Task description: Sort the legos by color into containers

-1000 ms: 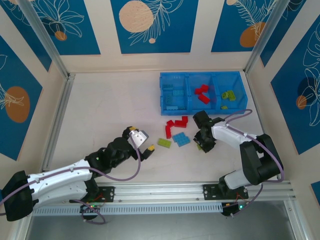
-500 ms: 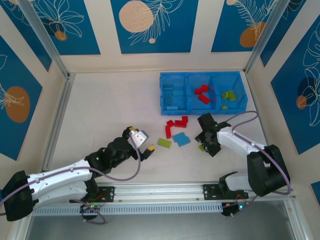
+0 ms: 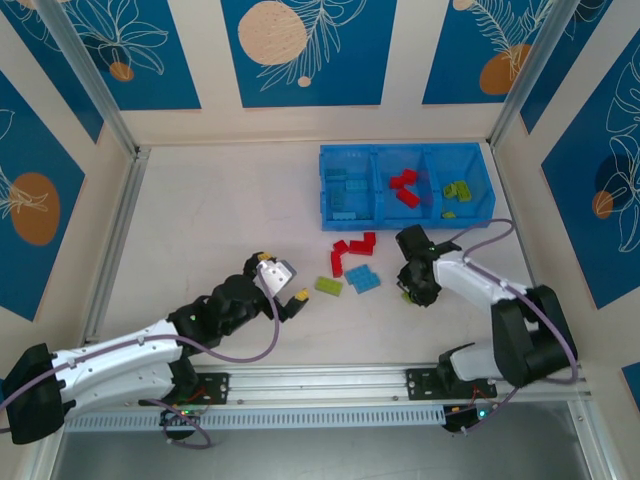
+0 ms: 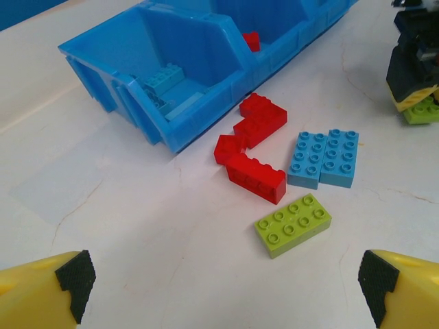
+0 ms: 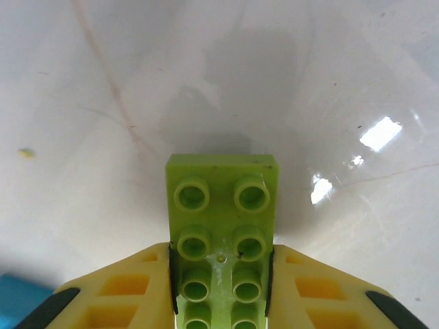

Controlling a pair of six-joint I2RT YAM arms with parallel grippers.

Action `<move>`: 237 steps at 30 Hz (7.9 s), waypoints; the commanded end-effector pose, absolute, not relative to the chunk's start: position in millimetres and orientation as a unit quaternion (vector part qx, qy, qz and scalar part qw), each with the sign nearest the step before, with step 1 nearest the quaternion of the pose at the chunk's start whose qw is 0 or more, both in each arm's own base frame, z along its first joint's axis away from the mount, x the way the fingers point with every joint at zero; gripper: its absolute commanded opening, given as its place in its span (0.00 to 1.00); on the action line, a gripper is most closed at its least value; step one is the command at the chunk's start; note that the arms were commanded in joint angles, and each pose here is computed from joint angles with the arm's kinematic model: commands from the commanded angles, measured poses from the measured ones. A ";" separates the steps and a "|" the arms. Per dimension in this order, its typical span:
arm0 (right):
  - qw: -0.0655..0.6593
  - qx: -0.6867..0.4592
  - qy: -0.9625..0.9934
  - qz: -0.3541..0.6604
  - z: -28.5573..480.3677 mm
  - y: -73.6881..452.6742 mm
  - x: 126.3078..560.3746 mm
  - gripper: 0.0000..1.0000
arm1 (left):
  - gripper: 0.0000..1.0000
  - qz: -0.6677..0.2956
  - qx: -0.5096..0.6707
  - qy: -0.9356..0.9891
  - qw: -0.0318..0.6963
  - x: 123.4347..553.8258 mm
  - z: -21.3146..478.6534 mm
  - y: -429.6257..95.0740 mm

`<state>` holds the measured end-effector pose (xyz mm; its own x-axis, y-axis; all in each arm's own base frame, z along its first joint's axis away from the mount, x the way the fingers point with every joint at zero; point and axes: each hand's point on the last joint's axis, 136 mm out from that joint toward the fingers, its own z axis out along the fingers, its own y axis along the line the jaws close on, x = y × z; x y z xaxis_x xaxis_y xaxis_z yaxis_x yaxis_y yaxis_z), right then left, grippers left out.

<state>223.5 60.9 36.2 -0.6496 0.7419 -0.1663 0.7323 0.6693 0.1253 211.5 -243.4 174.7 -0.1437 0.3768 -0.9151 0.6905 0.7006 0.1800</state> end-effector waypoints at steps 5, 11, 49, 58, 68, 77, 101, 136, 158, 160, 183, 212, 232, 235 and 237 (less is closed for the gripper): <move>0.334 0.363 0.867 0.072 143.6 30.2 272.6 0.30 | 1.00 -0.153 0.354 0.736 0.557 212.4 183.8 -244.8; 0.421 0.378 0.824 0.020 212.5 -37.5 357.6 0.30 | 1.00 -0.155 0.357 0.736 0.554 211.5 183.4 -246.2; 0.174 -0.100 0.978 0.061 84.1 169.4 235.7 0.99 | 1.00 -0.162 0.357 0.730 0.560 208.1 189.9 -243.4; 0.137 -0.121 0.981 0.067 53.2 186.1 260.0 1.00 | 1.00 -0.156 0.357 0.730 0.561 208.9 190.1 -242.2; 0.079 -0.127 0.989 -0.017 15.7 184.5 251.2 0.87 | 1.00 -0.149 0.356 0.735 0.558 211.0 188.1 -241.7; 0.067 -0.112 0.991 -0.040 14.7 178.1 238.0 0.79 | 1.00 -0.150 0.356 0.735 0.558 210.8 187.9 -242.0; 0.367 -0.063 0.927 0.045 203.5 200.5 318.1 0.53 | 1.00 -0.156 0.359 0.735 0.554 210.4 185.6 -245.8; 0.310 -0.002 0.934 0.176 174.9 177.7 271.0 0.92 | 1.00 -0.134 0.349 0.749 0.547 220.8 178.0 -247.9; 0.133 -0.106 0.985 -0.002 14.8 195.5 270.8 0.80 | 1.00 -0.120 0.382 0.752 0.524 219.5 164.7 -253.4; 0.128 -0.099 0.987 -0.008 12.0 191.5 267.5 0.73 | 1.00 -0.125 0.382 0.751 0.523 218.5 165.1 -254.4; 0.372 -0.035 0.927 0.043 170.6 217.2 412.1 0.53 | 1.00 -0.130 0.378 0.749 0.528 217.2 169.7 -252.7; 0.244 -0.014 0.968 0.063 88.4 241.0 270.4 0.87 | 1.00 -0.139 0.373 0.746 0.534 214.8 175.1 -251.2; 0.211 0.014 0.977 0.037 35.8 241.5 284.0 0.35 | 1.00 -0.130 0.375 0.746 0.535 215.6 174.1 -248.7; 0.245 0.014 0.968 0.044 60.6 235.4 278.8 0.25 | 1.00 -0.131 0.375 0.745 0.535 215.4 174.3 -249.0; 0.279 0.018 0.959 0.047 85.5 228.2 275.2 0.24 | 1.00 -0.131 0.375 0.745 0.535 215.3 173.8 -249.3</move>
